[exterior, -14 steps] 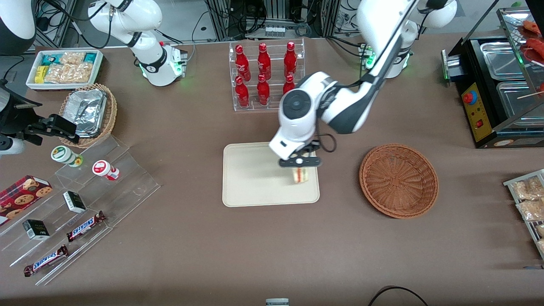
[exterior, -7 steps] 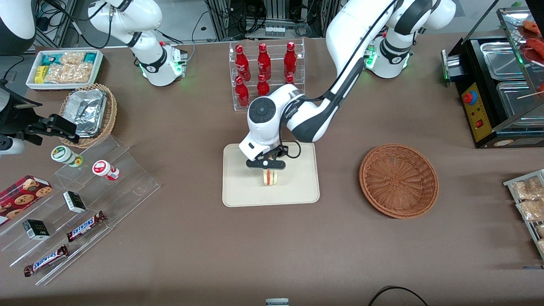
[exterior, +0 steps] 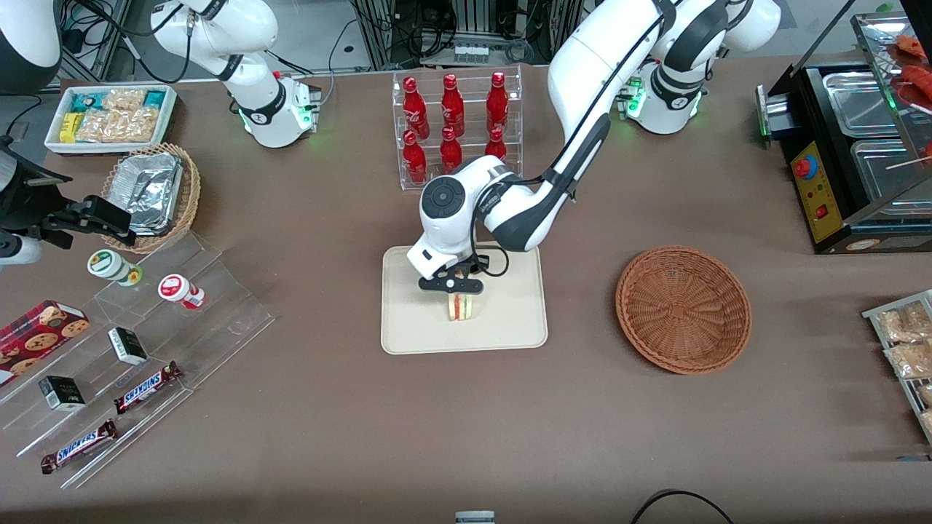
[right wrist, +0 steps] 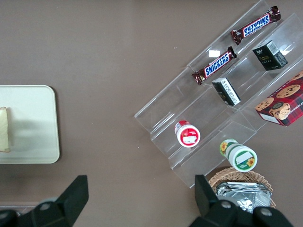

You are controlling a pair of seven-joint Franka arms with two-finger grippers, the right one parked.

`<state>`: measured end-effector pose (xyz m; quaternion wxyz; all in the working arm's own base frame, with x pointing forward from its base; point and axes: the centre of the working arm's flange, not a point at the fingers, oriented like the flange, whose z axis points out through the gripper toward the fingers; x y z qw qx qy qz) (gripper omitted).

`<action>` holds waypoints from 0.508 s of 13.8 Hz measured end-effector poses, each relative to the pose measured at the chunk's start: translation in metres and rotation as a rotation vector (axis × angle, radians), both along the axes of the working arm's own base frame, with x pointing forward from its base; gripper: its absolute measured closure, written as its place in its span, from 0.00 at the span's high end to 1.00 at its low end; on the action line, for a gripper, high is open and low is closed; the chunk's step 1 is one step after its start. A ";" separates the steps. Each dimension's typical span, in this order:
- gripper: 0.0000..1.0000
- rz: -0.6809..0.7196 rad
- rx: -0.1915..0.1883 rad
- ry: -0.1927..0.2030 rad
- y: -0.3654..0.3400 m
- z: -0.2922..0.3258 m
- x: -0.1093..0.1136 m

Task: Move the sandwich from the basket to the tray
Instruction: 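Lower the sandwich onto the tray and open the left gripper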

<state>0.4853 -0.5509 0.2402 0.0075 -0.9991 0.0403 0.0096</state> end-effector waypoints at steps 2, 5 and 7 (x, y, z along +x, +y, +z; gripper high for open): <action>0.20 0.001 0.002 0.002 -0.001 -0.004 0.000; 0.34 0.017 -0.002 -0.002 -0.002 -0.002 0.001; 0.53 0.036 -0.013 -0.014 -0.003 0.006 0.005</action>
